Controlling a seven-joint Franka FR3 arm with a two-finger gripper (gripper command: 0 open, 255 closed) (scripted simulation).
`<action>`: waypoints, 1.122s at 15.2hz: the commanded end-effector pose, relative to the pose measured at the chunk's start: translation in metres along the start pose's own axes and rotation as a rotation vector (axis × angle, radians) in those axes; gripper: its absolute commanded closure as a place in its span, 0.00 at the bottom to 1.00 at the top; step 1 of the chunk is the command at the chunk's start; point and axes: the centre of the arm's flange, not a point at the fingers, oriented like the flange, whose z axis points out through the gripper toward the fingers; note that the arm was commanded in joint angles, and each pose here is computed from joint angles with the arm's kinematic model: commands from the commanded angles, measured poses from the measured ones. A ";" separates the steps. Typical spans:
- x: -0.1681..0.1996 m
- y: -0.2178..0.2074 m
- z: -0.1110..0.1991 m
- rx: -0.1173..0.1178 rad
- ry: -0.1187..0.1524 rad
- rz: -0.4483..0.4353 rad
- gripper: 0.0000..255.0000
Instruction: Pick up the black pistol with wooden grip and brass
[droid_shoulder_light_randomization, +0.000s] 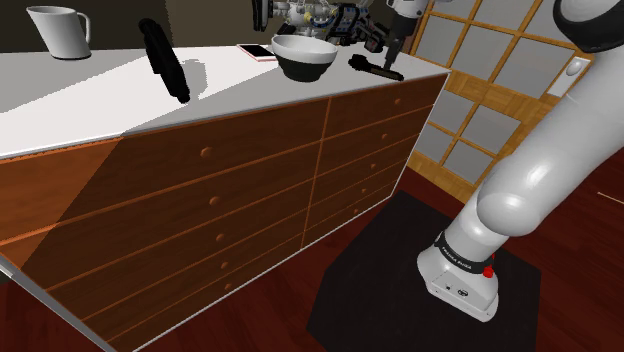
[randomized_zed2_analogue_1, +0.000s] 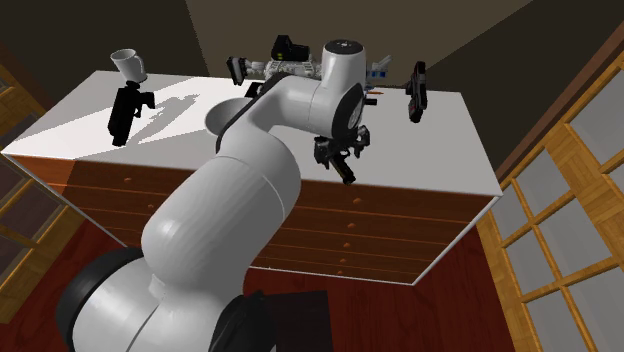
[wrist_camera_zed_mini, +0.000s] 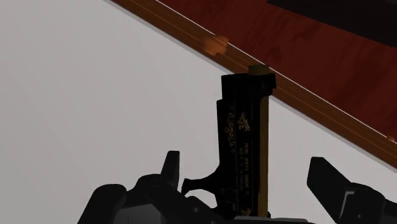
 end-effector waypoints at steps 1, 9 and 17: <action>-0.001 0.000 0.010 0.000 0.001 -0.001 0.00; -0.002 -0.002 0.025 0.000 0.001 -0.001 1.00; -0.001 -0.001 0.013 0.000 0.001 -0.001 1.00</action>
